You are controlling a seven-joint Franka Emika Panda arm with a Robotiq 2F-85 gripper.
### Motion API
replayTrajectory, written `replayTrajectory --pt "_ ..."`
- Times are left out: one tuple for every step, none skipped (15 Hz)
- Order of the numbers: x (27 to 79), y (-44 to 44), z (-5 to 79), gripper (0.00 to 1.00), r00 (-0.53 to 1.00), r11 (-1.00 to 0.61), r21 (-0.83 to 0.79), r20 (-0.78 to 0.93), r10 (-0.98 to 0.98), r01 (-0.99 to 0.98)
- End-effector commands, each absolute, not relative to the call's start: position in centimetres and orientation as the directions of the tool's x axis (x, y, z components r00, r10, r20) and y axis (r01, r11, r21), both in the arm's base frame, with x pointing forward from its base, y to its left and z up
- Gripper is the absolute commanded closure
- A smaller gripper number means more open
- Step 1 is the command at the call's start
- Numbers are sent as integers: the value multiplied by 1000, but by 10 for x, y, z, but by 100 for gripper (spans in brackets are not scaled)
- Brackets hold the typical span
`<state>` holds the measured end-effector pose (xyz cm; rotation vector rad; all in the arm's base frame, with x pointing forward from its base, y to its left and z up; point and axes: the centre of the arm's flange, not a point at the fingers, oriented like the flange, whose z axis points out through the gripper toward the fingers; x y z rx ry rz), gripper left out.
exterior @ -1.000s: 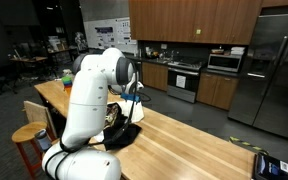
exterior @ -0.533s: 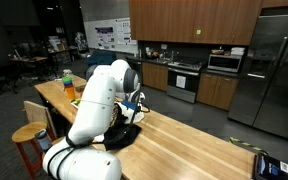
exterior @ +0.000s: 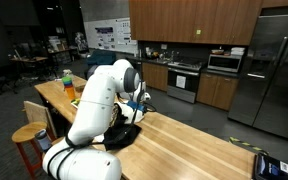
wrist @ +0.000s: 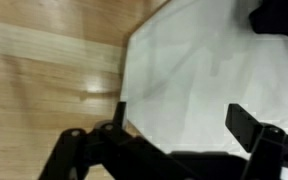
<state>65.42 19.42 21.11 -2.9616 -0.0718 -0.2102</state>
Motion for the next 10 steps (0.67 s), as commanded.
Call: replayTrajectory --pt "639 169 221 0 995 -986 -169 95 -21 -5" --pt "635 166 217 0 996 -982 -186 81 -37 -21" --pt "631 165 211 0 996 -976 -212 71 -58 -42" --pt "628 164 205 0 995 -965 -258 65 -74 -55" --pt "624 164 195 0 994 -956 -286 62 -89 -68" --pt "621 166 188 0 994 -945 -315 46 -104 -84" --pt "617 168 181 0 993 -940 -328 34 -115 -97" --pt "614 168 177 0 992 -933 -346 32 -119 -101" --pt "611 169 174 0 991 -931 -347 25 -130 -114" --pt "609 169 171 0 991 -927 -355 22 -135 -118"
